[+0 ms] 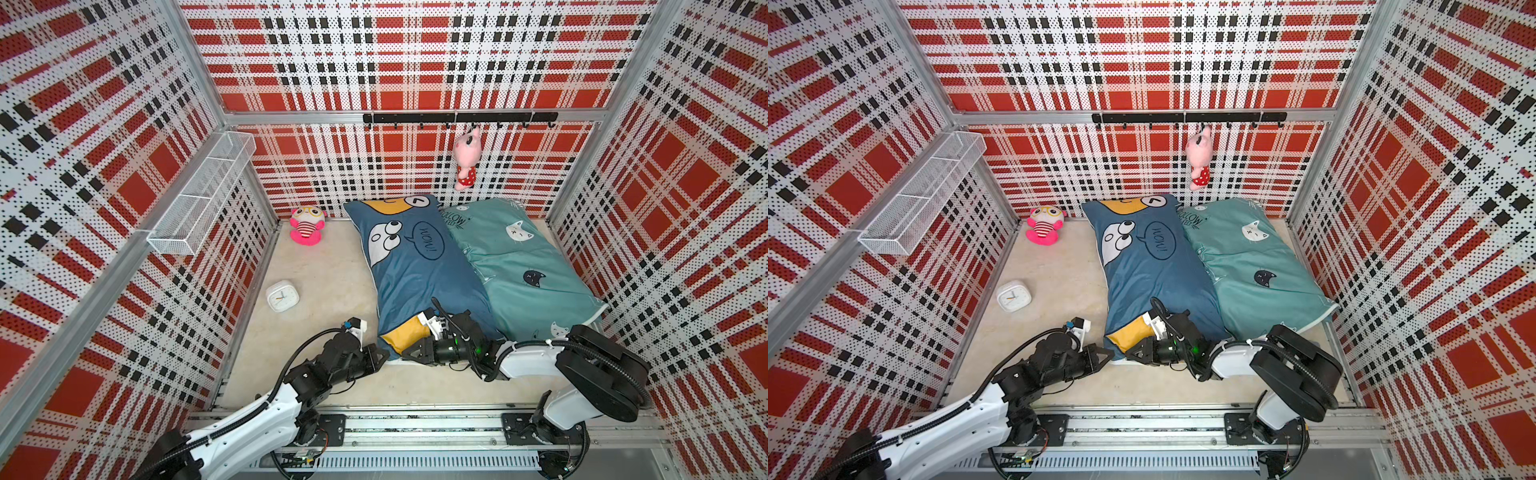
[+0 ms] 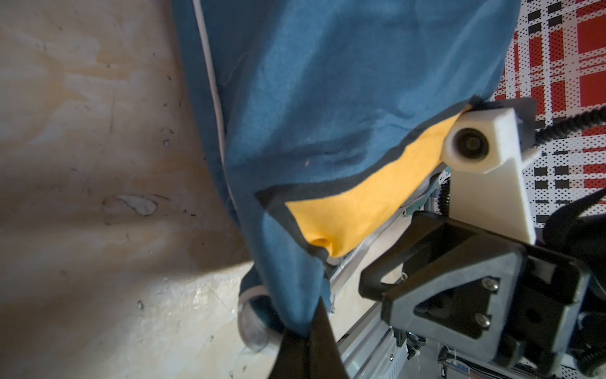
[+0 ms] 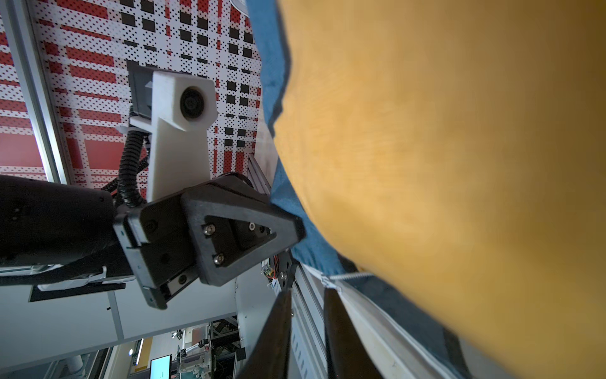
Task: Zip up pillowcases
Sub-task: Zip the zipper on the pillowcase, then place the pillowcase at the center of the board.
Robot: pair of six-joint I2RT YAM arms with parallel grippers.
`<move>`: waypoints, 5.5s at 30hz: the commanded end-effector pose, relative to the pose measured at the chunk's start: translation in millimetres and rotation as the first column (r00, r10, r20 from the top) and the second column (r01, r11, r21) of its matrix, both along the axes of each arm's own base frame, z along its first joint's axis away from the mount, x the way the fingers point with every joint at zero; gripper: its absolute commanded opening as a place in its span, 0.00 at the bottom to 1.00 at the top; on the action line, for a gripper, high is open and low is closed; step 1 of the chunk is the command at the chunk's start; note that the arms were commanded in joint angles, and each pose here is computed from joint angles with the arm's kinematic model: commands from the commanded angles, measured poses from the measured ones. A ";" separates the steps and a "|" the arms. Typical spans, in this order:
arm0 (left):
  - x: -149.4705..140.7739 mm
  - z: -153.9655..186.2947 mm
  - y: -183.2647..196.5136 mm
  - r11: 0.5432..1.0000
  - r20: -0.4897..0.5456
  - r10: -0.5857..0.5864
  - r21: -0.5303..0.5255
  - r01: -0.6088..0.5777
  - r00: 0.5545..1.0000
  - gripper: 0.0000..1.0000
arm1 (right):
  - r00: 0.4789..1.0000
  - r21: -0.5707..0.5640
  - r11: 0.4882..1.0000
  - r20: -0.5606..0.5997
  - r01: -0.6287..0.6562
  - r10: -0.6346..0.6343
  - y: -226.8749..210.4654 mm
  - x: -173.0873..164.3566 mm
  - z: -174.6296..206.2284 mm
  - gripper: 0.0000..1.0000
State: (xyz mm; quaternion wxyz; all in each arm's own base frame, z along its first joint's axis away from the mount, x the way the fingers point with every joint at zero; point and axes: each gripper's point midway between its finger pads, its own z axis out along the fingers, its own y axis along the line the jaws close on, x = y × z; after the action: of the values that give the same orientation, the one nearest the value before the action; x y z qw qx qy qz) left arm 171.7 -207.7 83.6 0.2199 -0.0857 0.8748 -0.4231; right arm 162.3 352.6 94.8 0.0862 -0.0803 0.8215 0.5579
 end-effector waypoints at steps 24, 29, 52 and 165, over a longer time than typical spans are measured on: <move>2.5 1.7 -0.2 1.000 0.003 0.014 -0.011 -0.014 1.000 0.00 | 0.997 0.008 0.999 -0.058 -0.044 0.044 8.4 -15.2 -19.6 0.25; 3.5 4.3 -1.7 1.000 0.009 0.014 -0.021 -0.014 1.000 0.00 | 0.998 -0.040 0.999 -0.057 -0.025 0.023 1.6 -16.8 -29.5 0.30; 6.4 4.2 -3.8 1.000 0.005 0.023 -0.020 -0.023 1.000 0.00 | 0.998 -0.030 0.999 -0.054 -0.017 0.015 6.9 -13.6 -28.8 0.19; 149.0 123.1 166.3 0.766 0.413 0.375 0.365 -0.528 0.830 0.86 | 0.826 -0.546 0.622 0.420 0.561 -0.376 -247.8 110.2 101.8 1.00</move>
State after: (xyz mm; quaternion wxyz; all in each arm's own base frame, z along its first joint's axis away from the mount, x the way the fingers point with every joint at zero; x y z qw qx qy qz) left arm 315.1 -51.7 186.7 0.4410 -0.1936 0.8568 -0.1841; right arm 261.2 132.9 193.8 0.3130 0.0533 0.9228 0.2183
